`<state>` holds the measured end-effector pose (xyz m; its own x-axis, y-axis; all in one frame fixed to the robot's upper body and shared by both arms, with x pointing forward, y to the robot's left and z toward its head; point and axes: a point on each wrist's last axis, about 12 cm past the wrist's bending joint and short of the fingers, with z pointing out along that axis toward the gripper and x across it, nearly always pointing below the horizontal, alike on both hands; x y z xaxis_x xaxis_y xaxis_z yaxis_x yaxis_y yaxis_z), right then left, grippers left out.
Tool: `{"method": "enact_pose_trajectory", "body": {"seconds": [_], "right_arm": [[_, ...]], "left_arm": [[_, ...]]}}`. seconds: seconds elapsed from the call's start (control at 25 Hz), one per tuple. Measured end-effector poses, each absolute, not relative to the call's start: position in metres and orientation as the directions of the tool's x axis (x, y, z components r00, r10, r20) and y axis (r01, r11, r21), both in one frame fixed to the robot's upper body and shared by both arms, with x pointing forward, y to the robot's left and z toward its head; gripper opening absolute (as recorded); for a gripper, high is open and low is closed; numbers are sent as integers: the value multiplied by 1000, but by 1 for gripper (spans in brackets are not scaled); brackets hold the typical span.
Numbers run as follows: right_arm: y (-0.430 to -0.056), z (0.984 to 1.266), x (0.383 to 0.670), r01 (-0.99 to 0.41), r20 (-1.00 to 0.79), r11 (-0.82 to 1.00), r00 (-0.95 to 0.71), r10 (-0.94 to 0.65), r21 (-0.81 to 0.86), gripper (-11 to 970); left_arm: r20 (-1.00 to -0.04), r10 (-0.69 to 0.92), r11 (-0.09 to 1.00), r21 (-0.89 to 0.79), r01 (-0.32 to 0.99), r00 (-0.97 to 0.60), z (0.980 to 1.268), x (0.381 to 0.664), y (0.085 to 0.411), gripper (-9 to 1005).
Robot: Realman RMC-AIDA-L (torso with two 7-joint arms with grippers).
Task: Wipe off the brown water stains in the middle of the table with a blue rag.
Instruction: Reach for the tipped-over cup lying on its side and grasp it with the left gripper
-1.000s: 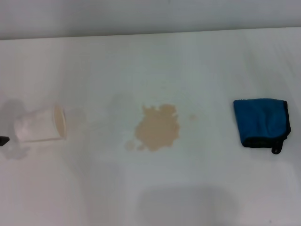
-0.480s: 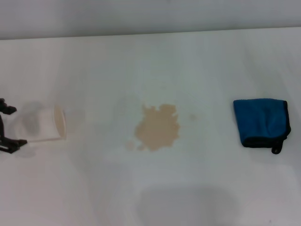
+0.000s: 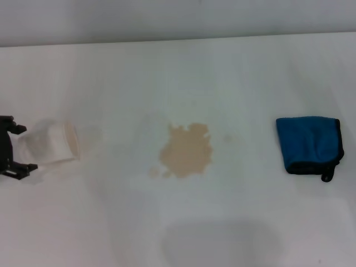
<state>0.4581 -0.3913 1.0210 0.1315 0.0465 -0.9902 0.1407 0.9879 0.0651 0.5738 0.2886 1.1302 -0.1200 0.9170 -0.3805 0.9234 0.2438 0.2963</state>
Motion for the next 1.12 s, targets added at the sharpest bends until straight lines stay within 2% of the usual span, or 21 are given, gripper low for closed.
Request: {"method": "enact_pose_trajectory", "body": {"seconds": [0.32,1.12], "right_arm": [[-391,1021,458,137,-990,988,133,47,65,855],[-390,1023,456,132,-987,989,154,43,64,854]], "left_arm": [[-355,929,240,361,901,-105,1131,580,290,873],[-456,887,247,341,907,-70,1098,593,273,861]]}}
